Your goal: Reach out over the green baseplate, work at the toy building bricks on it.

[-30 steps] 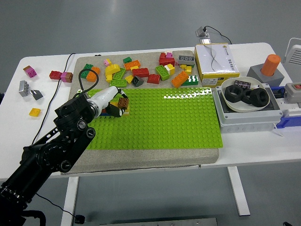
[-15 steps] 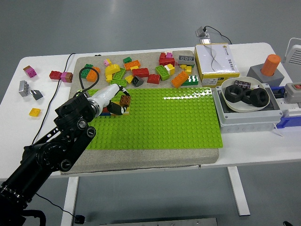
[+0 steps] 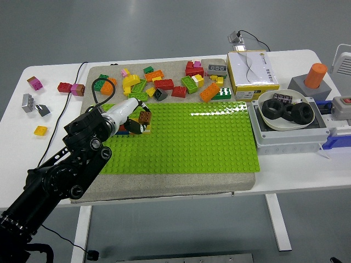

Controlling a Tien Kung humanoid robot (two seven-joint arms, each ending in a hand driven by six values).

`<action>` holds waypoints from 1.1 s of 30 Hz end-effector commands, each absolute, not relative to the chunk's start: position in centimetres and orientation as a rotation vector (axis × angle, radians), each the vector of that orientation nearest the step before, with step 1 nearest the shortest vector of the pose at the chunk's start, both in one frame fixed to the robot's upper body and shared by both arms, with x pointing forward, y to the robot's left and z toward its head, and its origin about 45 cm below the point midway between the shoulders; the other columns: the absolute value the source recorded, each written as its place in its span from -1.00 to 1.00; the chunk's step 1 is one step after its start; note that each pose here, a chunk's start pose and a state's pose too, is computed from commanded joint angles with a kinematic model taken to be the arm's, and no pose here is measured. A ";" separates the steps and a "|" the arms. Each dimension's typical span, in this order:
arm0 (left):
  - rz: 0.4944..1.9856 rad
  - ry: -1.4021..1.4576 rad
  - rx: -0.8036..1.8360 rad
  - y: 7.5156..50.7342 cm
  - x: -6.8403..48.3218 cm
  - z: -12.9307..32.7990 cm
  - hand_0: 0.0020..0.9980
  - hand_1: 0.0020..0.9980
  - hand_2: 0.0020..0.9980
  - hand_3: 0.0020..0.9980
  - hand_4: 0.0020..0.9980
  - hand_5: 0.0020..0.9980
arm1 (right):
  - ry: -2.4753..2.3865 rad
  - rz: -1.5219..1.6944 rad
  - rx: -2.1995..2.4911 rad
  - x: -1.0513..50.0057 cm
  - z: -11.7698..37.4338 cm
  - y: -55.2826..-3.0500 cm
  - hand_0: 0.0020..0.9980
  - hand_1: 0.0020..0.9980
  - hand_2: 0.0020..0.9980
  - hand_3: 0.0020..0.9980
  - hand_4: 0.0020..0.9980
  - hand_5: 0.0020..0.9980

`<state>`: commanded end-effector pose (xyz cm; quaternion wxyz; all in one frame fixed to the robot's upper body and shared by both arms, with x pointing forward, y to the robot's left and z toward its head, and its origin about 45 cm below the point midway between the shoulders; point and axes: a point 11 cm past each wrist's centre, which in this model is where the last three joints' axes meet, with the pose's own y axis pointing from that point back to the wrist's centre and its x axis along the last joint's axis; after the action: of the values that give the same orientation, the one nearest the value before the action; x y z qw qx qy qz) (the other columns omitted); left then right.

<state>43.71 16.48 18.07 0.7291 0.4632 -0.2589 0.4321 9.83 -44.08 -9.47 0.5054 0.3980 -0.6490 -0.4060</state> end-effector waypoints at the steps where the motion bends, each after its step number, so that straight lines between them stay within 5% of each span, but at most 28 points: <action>1: 0.952 -0.569 1.022 16.5 43.7 18.0 1.00 0.93 0.94 0.29 0.06 -1.00 | -1.566 -0.979 0.960 9.8 -9.5 -44.1 0.18 0.16 0.30 0.32 0.28 0.63; 33: 0.953 -0.554 1.034 16.7 43.7 17.7 1.00 0.94 0.96 0.43 0.21 -1.00 | -1.564 -0.970 0.963 9.9 -9.4 -44.1 0.18 0.17 0.29 0.34 0.28 0.61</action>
<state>43.66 16.73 17.69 0.7280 0.4690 -0.2512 0.4323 9.92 -44.14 -9.43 0.5073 0.3996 -0.6489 -0.4023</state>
